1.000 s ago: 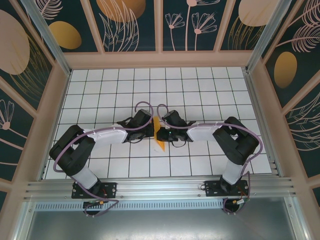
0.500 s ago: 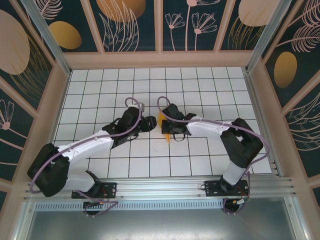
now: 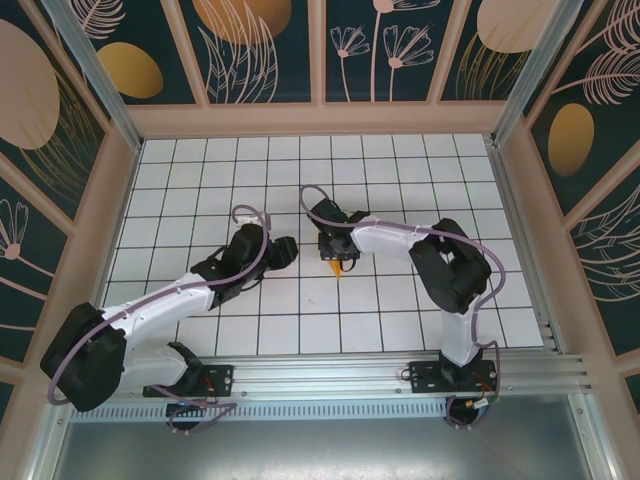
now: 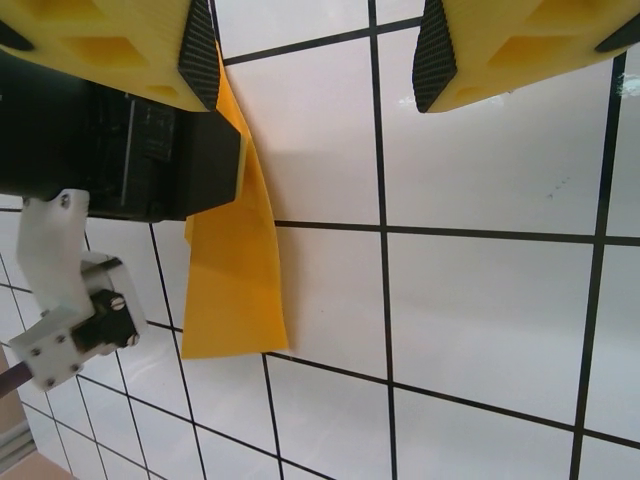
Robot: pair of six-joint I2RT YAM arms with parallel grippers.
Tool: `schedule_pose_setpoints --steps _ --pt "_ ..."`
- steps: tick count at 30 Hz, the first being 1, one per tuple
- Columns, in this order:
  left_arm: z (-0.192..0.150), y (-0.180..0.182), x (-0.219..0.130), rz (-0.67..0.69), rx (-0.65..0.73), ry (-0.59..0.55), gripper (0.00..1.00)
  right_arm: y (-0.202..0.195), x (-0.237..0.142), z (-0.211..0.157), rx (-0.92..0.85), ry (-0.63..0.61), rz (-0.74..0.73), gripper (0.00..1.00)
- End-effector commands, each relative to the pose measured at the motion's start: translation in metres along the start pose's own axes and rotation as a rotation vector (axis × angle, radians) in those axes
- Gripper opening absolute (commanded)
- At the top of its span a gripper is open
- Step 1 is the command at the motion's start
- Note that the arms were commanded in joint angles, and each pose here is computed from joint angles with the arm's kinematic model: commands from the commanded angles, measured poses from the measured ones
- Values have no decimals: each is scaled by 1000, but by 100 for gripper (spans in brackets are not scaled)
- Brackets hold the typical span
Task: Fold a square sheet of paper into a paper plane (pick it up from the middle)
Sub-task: Move the paper plane to the center of the table.
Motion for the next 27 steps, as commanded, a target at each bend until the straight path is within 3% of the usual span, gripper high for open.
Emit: schedule_pose_setpoints --steps 1,9,18,27 --pt "6 3 -3 -1 -13 -33 56 0 -1 3 -23 11 -23 20" --pt "8 4 -2 -1 -16 -30 56 1 11 -4 -45 58 -28 24" --pt "7 4 0 3 -17 -19 56 2 39 -26 -106 171 -143 23" --pt "11 4 -2 11 -17 -43 56 -2 23 -4 -126 102 -272 18"
Point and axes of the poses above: each hand's point on the last joint's axis, 136 mm out from that joint toward the fingers, its own x axis out along the fingers, its own y axis along the line the jaws close on, z = x × y, the point moved 4 cm from there along -x, back along the fingers, and after that the axes turned 7 degrees about -x, right-handed, at the moved point
